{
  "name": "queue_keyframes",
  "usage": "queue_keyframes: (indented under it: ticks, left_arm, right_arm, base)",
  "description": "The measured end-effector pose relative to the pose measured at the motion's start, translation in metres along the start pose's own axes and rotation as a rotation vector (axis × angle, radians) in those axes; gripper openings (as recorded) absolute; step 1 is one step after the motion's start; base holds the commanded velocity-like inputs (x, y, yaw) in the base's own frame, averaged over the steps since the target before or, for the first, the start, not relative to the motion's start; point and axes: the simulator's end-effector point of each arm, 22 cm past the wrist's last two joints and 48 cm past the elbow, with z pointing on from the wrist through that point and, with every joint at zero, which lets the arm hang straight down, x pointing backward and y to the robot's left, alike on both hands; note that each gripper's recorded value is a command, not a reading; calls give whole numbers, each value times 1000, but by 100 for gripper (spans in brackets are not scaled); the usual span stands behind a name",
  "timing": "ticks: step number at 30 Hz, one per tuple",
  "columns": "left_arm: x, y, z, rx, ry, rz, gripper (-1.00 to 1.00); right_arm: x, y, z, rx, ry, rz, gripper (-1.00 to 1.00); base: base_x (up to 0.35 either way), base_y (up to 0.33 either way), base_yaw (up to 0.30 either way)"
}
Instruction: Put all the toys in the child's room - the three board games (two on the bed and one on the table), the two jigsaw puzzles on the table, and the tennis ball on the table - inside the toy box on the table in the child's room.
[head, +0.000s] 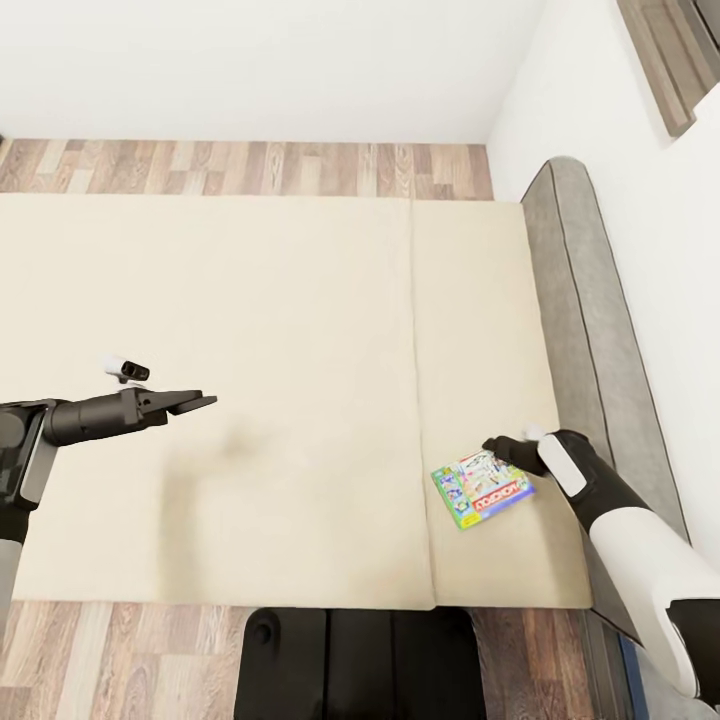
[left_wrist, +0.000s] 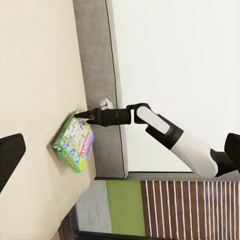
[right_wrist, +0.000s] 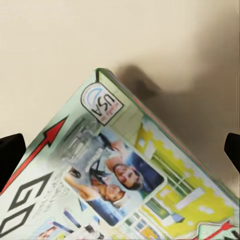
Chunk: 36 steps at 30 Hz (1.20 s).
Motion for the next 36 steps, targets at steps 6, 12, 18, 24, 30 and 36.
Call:
queue_keyframes:
  ticks: [6,12,18,24,30,36]
  left_arm:
    - [2,5,1,-2,1,-9,100]
    - [5,11,1,-5,4,-19,100]
    - [8,17,2,-7,6,-28,100]
    - [11,21,3,-8,10,-37,100]
    - [14,25,6,-8,19,-44,100]
    - [15,25,6,-7,21,-45,100]
  right_arm:
    - [5,4,5,-22,13,16,100]
    - [17,1,12,-17,48,16,100]
    - [22,-1,16,-15,59,18,100]
    - [28,-4,22,-9,73,20,100]
    - [33,-5,25,-6,83,21,100]
    - [33,-5,26,-6,84,22,100]
  base:
    - [0,0,0]
    - [0,0,0]
    - [0,0,0]
    - [0,0,0]
    - [0,0,0]
    - [0,0,0]
